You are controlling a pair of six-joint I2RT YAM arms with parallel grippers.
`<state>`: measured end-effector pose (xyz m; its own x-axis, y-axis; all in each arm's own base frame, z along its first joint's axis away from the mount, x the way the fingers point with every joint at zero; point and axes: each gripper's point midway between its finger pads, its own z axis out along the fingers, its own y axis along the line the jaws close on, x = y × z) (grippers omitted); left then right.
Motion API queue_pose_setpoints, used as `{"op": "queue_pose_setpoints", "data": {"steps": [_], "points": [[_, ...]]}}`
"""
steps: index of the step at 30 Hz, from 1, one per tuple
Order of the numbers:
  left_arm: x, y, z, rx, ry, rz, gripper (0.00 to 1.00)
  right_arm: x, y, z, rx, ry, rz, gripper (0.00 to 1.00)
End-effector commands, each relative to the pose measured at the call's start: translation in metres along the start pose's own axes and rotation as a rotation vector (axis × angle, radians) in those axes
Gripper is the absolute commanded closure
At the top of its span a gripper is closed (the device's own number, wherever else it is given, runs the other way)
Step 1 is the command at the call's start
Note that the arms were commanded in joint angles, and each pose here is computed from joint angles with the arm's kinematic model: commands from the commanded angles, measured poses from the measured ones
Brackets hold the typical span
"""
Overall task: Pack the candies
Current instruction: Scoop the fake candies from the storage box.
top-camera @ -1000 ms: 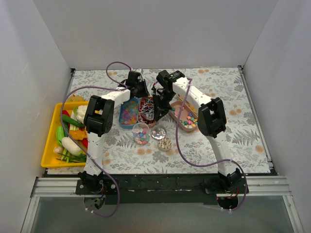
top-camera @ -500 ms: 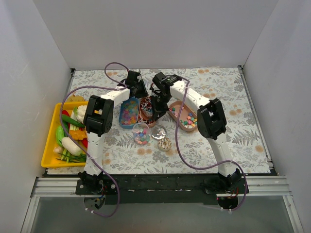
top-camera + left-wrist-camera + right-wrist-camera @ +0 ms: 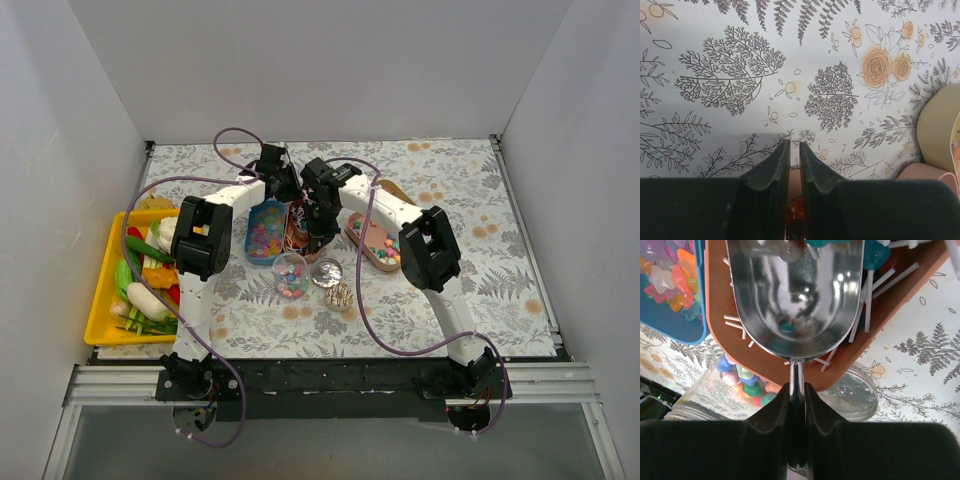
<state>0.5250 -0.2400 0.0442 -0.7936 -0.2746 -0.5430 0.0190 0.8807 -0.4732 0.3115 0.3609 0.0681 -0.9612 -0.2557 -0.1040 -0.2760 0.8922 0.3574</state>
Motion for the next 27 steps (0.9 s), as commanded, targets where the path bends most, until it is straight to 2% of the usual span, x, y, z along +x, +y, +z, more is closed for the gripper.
{"op": "queue_pose_setpoints", "data": {"steps": [1,19,27], "points": [[0.018,0.002,-0.003,-0.001,0.084,-0.014,0.87,-0.010,-0.031,0.019,0.139,-0.046,0.028,0.99],[0.007,0.002,-0.011,0.019,0.065,-0.026,0.89,-0.007,-0.042,0.014,0.268,-0.116,-0.130,0.99],[-0.002,0.000,-0.016,0.026,0.047,-0.031,0.89,-0.007,-0.036,0.001,0.259,-0.166,-0.146,0.99]]}}
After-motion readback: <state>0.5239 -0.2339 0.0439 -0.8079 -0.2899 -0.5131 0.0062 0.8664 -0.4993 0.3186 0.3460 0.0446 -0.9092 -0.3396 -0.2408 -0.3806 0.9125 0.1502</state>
